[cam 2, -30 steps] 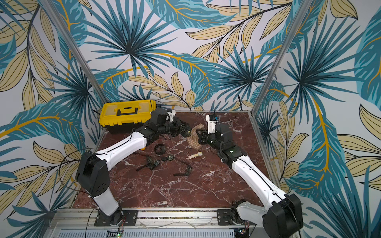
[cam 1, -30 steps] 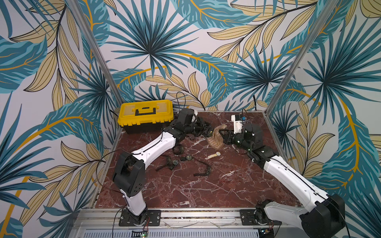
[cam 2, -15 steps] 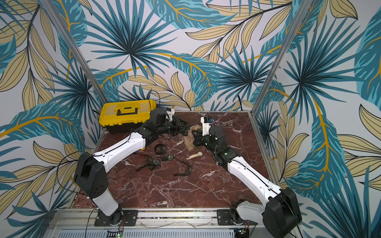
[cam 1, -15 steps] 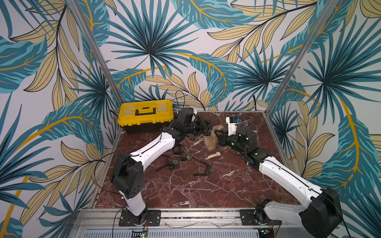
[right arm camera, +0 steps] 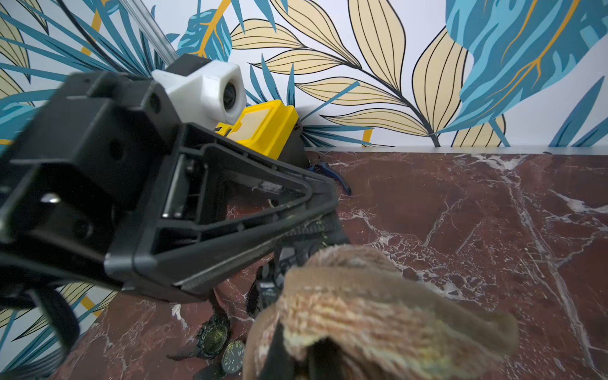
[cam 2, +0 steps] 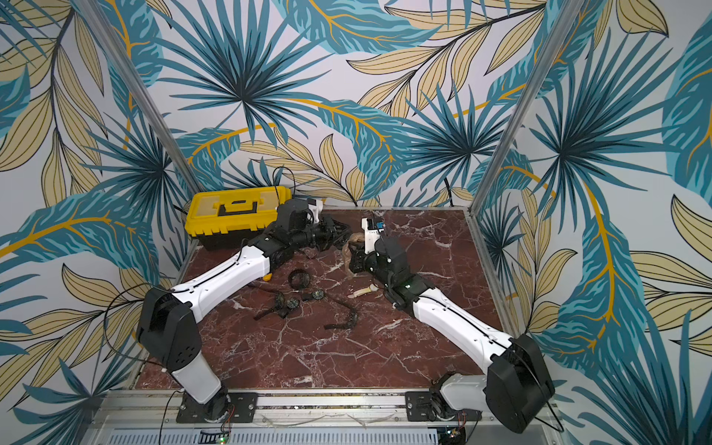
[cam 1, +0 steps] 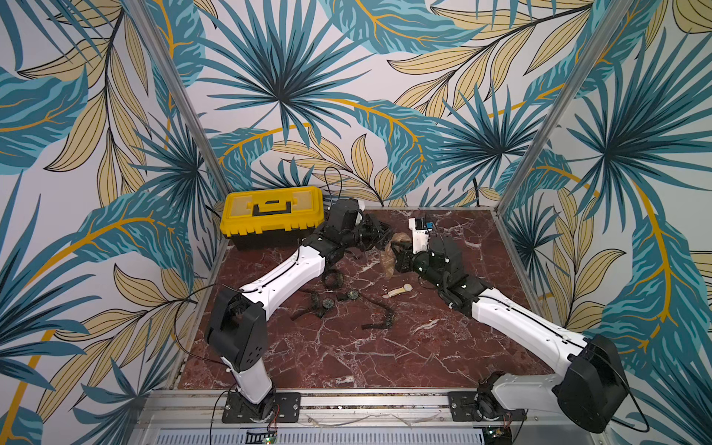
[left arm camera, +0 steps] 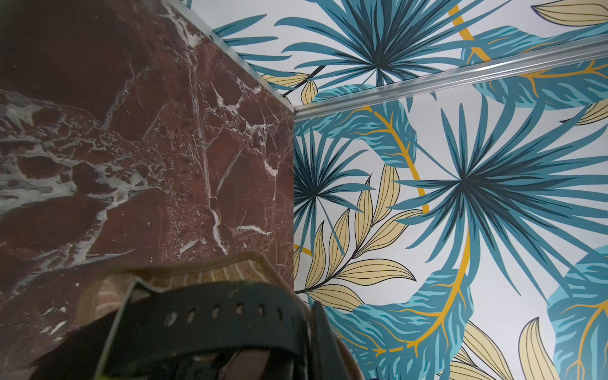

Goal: Wipe the watch dial
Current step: Wipe the dirt from the watch dial.

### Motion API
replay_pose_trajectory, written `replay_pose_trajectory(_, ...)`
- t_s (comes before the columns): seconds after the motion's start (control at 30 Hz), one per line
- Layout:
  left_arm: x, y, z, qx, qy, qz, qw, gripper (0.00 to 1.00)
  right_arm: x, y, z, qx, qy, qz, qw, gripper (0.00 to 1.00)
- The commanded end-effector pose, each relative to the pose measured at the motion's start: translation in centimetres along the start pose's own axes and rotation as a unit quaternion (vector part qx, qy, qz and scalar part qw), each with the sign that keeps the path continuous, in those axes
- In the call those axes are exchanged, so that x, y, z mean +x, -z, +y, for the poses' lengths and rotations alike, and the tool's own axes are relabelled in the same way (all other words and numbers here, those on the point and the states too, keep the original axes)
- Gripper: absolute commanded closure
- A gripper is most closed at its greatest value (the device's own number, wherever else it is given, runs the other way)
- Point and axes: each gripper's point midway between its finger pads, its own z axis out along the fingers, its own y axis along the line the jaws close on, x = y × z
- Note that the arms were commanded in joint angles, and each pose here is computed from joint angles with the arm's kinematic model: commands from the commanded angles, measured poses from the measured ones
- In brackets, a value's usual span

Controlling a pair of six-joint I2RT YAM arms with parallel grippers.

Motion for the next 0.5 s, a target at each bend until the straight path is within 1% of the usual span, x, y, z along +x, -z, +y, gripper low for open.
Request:
replay_pose_trajectory(0.0, 0.6, 1.1, -6.0, 0.073, -0.039, 0.012, 0.997, 1.0, -0.4, 0.2, 0.7, 0.006, 0.008, -0.038, 0.999, 1.0)
replay_pose_trajectory(0.03, 0.8, 1.0, -5.9, 0.073, -0.036, 0.017, 0.997, 1.0, -0.9, 0.4, 0.3, 0.018, 0.01, -0.05, 0.999, 1.0)
replay_pose_trajectory(0.1, 1.0, 0.9, -5.8, 0.073, -0.035, 0.022, 0.996, 1.0, -1.7, 0.7, -1.4, 0.071, 0.01, -0.062, 0.995, 1.0)
replay_pose_trajectory(0.17, 0.9, 1.1, -6.0, 0.075, -0.037, 0.02, 0.996, 1.0, -1.8, 0.9, -3.6, 0.139, 0.013, -0.055, 0.989, 1.0)
replay_pose_trajectory(0.2, 0.9, 1.2, -6.1, 0.076, -0.038, 0.019, 0.996, 1.0, -2.0, 0.9, -4.0, 0.153, 0.014, -0.053, 0.987, 1.0)
replay_pose_trajectory(0.3, 0.9, 1.4, -6.6, 0.082, -0.041, 0.022, 0.996, 1.0, -2.0, 0.4, -4.0, 0.14, 0.005, -0.047, 0.989, 1.0)
replay_pose_trajectory(0.4, 0.9, 1.4, -6.8, 0.084, -0.043, 0.022, 0.995, 1.0, -1.6, -0.4, -2.7, 0.095, -0.005, -0.033, 0.995, 1.0)
replay_pose_trajectory(0.47, 0.6, 1.4, -6.8, 0.084, -0.046, 0.017, 0.995, 1.0, -0.7, -0.9, -0.9, 0.044, -0.004, -0.008, 0.999, 1.0)
